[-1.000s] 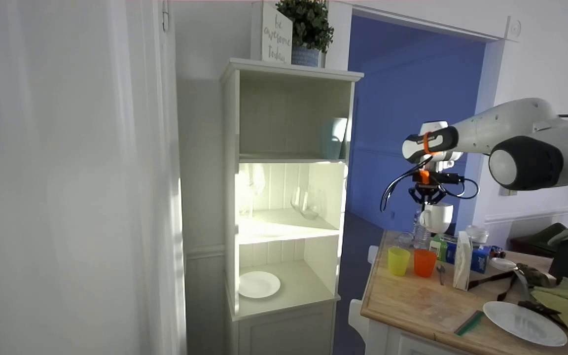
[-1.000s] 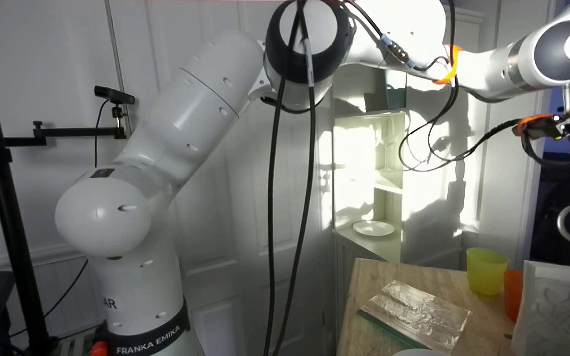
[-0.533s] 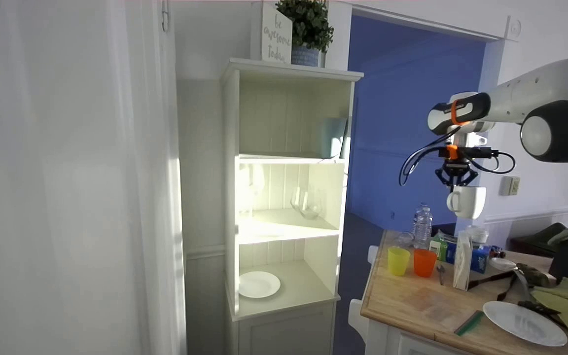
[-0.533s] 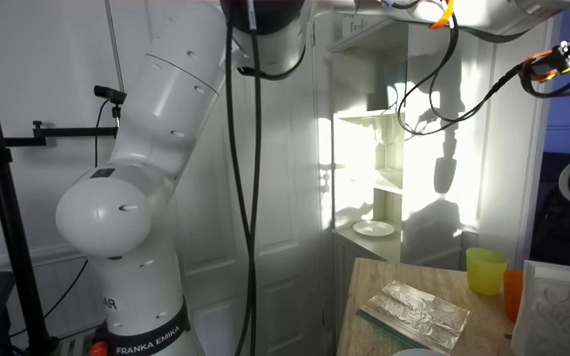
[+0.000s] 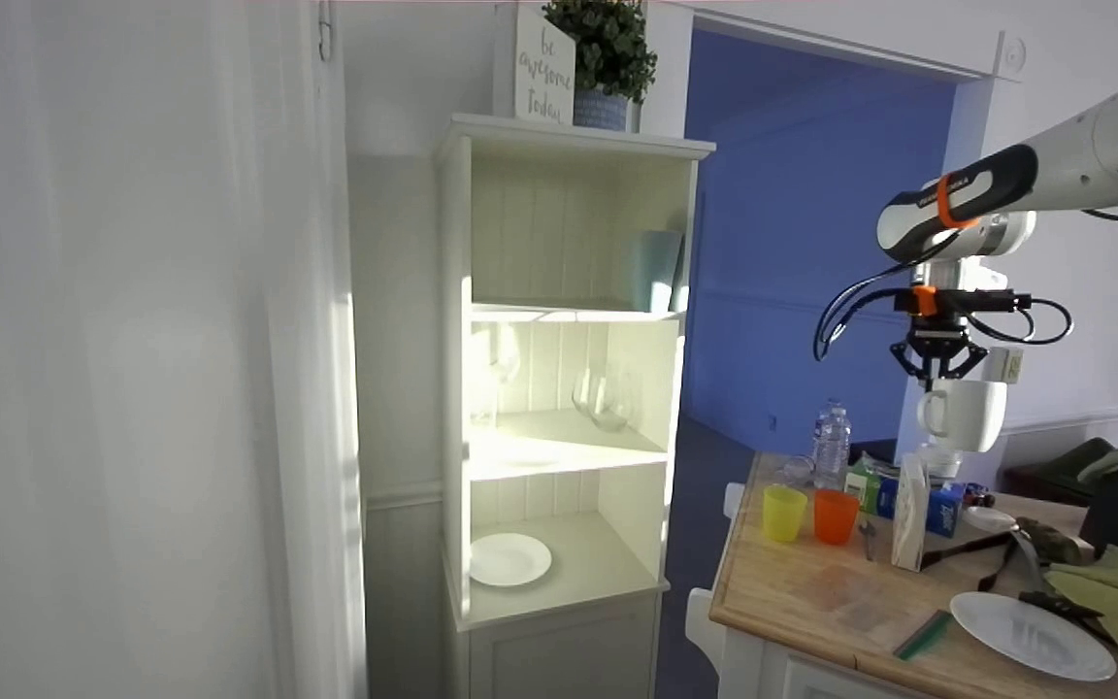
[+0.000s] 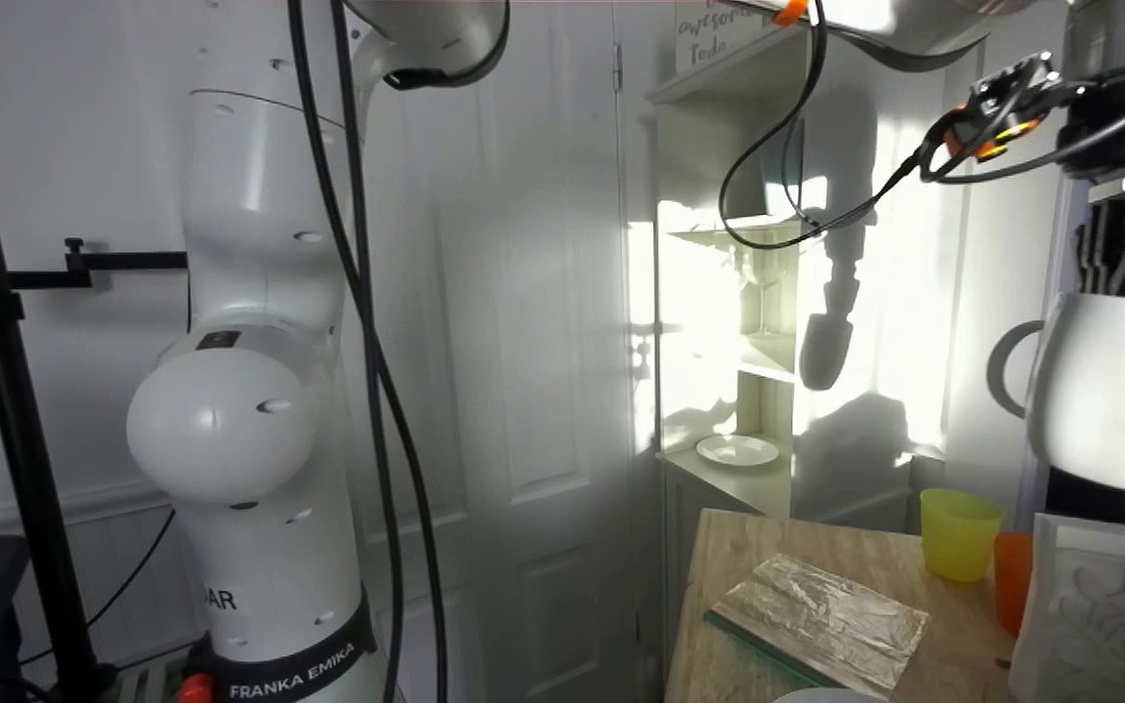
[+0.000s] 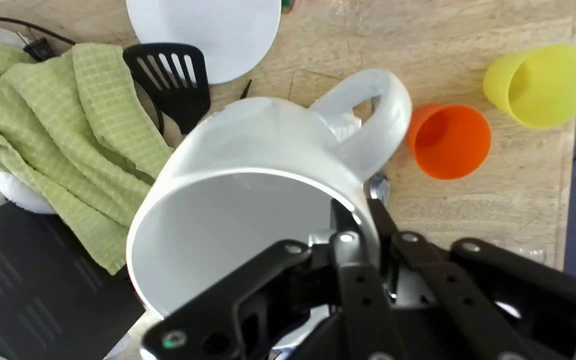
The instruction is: Put the white cup on the white plate
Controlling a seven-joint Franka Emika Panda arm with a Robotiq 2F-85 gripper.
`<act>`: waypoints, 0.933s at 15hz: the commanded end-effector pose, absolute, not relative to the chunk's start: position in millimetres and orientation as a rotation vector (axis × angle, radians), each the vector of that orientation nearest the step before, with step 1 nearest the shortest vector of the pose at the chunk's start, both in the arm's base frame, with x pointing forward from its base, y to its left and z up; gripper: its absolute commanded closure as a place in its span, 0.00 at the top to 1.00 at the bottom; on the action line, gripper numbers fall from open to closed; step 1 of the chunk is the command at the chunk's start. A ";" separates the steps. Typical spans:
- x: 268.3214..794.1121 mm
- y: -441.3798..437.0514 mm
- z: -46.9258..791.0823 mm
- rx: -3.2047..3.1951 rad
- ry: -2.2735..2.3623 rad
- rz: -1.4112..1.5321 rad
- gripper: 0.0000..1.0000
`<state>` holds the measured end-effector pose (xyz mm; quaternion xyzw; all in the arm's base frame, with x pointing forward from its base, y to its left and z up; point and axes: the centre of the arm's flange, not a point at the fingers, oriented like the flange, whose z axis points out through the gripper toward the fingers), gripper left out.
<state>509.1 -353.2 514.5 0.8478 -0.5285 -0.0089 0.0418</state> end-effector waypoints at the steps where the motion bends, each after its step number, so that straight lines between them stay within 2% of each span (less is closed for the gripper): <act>1: 475.3 -277.5 480.7 2.617 -1.578 -0.038 0.03; 6: 464.4 -241.0 402.1 2.542 -1.521 -0.085 0.03; 7: 501.1 -253.1 421.0 2.576 -1.518 -0.115 0.03; 8: 496.8 -248.4 406.0 2.573 -1.509 -0.140 0.10; 14: 501.6 -252.2 409.6 2.570 -1.512 -0.124 0.10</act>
